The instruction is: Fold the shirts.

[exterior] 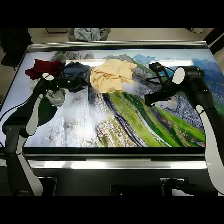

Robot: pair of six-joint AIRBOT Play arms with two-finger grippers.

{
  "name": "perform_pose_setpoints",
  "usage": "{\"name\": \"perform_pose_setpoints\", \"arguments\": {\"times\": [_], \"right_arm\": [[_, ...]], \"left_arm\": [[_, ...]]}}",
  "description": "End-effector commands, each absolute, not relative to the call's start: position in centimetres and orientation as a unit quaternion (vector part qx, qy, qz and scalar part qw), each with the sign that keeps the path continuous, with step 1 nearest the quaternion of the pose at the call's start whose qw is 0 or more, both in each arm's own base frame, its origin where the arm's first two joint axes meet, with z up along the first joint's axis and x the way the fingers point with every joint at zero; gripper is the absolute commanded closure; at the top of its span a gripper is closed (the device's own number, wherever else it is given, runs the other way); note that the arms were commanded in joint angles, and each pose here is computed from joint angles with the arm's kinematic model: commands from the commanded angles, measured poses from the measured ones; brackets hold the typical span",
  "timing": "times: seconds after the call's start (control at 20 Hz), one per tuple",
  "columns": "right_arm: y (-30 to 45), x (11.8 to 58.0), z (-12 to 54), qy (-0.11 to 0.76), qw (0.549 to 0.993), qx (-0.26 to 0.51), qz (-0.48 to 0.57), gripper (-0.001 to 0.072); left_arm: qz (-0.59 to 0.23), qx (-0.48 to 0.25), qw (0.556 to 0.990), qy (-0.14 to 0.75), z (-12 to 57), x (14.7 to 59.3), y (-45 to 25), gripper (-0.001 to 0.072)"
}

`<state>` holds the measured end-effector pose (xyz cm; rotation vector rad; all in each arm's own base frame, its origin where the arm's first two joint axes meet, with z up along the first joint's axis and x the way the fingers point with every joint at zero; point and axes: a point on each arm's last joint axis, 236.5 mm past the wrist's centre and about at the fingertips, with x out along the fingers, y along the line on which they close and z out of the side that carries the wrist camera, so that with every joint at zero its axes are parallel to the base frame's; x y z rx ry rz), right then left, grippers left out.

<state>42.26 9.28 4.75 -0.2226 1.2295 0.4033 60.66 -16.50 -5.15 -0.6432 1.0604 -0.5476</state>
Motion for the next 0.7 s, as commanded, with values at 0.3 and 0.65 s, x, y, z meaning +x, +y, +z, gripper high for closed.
{"name": "perform_pose_setpoints", "arguments": {"times": [0.3,0.65], "right_arm": [[9.6,42.1,4.7,0.575,0.79,-0.094,0.19,0.0041],[9.8,42.1,4.7,0.575,0.791,-0.088,0.189,0.0041]], "left_arm": [[-0.296,-0.268,0.785,0.473,-5.2,60.2,-21.9,0.0085],[-0.336,-0.222,0.788,0.466,-5.2,59.0,-24.8,0.0097]]}}
